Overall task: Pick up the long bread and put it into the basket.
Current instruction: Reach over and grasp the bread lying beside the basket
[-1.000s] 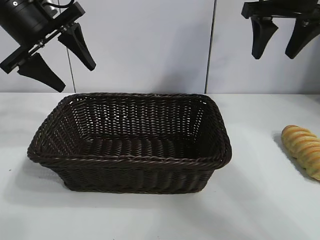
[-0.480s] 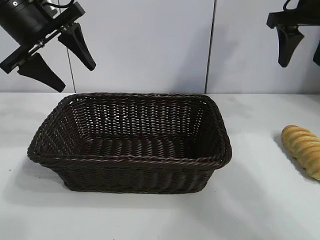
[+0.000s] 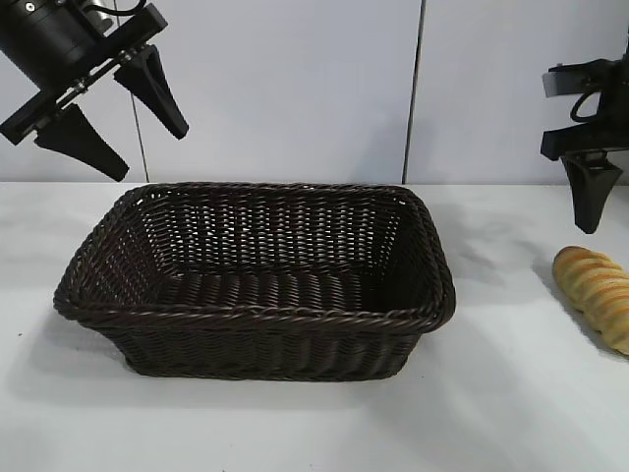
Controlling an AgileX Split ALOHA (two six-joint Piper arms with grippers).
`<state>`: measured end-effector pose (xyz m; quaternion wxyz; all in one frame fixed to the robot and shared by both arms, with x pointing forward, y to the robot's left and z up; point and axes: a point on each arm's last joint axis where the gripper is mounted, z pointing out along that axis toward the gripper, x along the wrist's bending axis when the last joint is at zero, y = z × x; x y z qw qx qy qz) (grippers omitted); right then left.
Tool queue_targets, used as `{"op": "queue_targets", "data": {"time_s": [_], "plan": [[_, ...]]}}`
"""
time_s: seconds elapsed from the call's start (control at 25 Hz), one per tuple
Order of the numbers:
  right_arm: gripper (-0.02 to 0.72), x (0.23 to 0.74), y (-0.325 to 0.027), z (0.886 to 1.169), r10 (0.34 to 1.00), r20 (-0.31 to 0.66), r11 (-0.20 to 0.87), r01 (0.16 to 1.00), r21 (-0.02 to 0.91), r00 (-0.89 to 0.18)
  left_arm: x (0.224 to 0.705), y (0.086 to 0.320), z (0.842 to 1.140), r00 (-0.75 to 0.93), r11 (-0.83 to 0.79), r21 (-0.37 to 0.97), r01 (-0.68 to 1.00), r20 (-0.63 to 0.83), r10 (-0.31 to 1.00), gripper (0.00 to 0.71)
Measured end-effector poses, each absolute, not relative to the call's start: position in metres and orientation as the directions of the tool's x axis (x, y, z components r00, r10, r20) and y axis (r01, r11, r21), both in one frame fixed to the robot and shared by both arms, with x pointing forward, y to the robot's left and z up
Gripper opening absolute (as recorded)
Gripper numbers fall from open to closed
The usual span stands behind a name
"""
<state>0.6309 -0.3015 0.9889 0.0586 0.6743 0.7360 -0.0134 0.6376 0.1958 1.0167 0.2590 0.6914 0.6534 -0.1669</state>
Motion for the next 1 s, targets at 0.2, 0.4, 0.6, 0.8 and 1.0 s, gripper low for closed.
{"op": "queue_targets", "data": {"time_s": [0.2, 0.4, 0.6, 0.8, 1.0], "plan": [[0.508, 0.631, -0.302, 0.989, 0.991, -0.105, 0.090, 0.994, 0.062, -0.083, 0.638, 0.196, 1.017, 0.090, -0.012, 0.140, 0.990, -0.569, 0.817, 0.515], [0.508, 0.633, -0.301, 0.989, 0.991, -0.107, 0.092, 0.992, 0.080, -0.084, 0.638, 0.196, 1.017, 0.090, -0.012, 0.140, 0.990, -0.569, 0.817, 0.515], [0.508, 0.634, -0.301, 0.989, 0.991, -0.107, 0.094, 0.991, 0.093, -0.083, 0.638, 0.196, 1.017, 0.090, -0.012, 0.140, 0.990, -0.569, 0.817, 0.515], [0.508, 0.636, -0.301, 0.978, 0.991, -0.105, 0.094, 0.993, 0.066, -0.086, 0.638, 0.196, 1.017, 0.090, -0.012, 0.140, 0.990, -0.569, 0.817, 0.515], [0.508, 0.641, -0.301, 0.958, 0.990, -0.104, 0.096, 0.995, 0.033, -0.093, 0.638, 0.196, 1.017, 0.090, -0.010, 0.143, 0.990, -0.569, 0.817, 0.515]]}}
